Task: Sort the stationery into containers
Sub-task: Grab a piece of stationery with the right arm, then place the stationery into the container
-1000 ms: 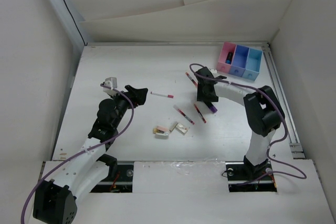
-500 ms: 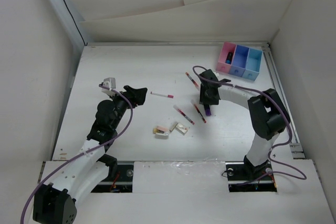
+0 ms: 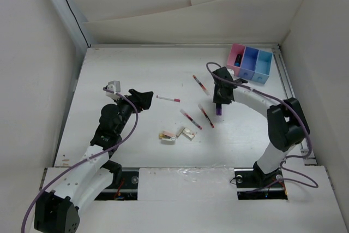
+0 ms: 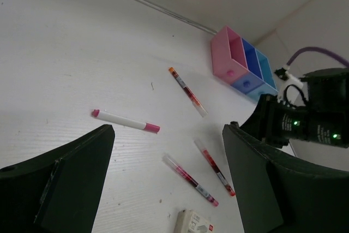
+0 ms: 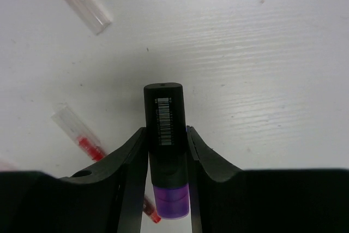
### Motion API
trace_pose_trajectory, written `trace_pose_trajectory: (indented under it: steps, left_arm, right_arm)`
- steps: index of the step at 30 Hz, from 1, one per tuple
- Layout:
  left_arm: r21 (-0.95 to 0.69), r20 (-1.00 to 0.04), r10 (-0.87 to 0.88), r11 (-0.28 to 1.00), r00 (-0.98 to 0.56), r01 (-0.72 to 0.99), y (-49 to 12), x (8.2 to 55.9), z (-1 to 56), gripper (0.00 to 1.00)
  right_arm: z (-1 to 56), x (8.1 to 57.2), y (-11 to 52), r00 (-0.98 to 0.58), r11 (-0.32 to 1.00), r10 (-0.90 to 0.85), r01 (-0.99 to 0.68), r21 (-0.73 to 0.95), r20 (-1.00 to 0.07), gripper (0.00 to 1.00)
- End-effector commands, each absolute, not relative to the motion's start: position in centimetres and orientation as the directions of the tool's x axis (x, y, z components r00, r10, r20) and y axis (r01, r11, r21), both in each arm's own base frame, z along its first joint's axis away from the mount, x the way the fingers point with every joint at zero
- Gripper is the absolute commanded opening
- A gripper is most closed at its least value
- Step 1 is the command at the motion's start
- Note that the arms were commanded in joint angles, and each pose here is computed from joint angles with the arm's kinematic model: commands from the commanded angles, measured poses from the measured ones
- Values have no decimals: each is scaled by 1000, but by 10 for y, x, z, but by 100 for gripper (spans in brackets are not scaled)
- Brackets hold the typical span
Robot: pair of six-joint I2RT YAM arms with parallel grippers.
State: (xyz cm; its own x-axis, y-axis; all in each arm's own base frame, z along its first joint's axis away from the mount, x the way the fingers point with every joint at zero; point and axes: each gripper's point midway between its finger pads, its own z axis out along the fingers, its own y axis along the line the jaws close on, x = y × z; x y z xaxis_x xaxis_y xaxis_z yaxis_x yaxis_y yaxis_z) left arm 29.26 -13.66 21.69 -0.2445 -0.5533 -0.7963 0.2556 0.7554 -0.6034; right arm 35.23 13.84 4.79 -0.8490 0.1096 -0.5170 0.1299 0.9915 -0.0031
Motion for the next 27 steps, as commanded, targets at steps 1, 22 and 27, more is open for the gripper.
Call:
trace_pose_trajectory:
  steps: [1, 22, 27]
  left_arm:
    - [-593, -804, -563, 741, -189, 316, -141, 295, 248, 78]
    - [-600, -800, -558, 726, -221, 336, -148, 295, 242, 78]
    - [-600, -800, -558, 726, -221, 336, -148, 296, 242, 78]
  right_arm:
    - [125, 394, 130, -719, 979, 197, 180, 96, -667, 0]
    - [205, 616, 8, -419, 898, 406, 345, 272, -812, 6]
    - [189, 623, 6, -439, 902, 403, 339, 267, -803, 11]
